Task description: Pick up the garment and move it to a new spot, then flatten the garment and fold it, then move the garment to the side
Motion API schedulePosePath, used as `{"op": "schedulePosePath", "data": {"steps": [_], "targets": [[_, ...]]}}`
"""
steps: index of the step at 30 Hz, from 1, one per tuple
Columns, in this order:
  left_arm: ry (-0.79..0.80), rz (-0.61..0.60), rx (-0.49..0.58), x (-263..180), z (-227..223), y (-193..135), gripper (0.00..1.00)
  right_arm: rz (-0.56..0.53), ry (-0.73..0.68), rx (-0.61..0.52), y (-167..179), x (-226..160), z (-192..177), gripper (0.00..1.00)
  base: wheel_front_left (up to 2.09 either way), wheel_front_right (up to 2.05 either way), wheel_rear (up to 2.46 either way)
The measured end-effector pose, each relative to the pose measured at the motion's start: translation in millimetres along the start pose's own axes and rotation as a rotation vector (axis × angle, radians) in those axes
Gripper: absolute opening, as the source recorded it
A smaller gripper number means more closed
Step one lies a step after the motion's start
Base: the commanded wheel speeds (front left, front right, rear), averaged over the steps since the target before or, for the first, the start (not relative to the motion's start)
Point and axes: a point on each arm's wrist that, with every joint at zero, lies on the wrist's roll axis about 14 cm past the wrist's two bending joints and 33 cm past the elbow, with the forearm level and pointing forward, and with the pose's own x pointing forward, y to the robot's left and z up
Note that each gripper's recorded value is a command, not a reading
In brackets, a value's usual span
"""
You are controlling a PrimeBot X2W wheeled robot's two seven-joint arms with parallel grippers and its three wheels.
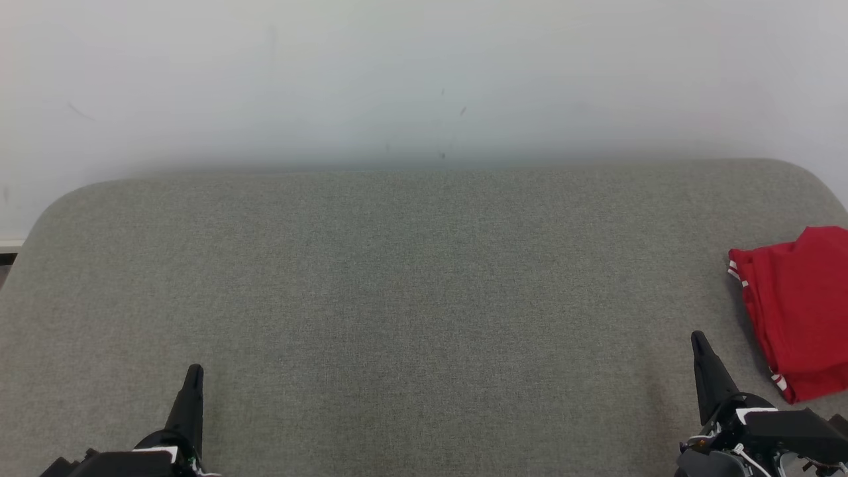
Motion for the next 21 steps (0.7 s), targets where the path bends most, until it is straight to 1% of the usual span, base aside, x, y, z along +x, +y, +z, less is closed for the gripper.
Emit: {"op": "schedulePosePath", "data": {"steps": [21], "targets": [[0.000,0.000,0.000,0.0,0.0,0.0,0.00,0.000,0.000,0.000,0.0,0.0,0.0,0.00,0.00,0.00,0.00]]}}
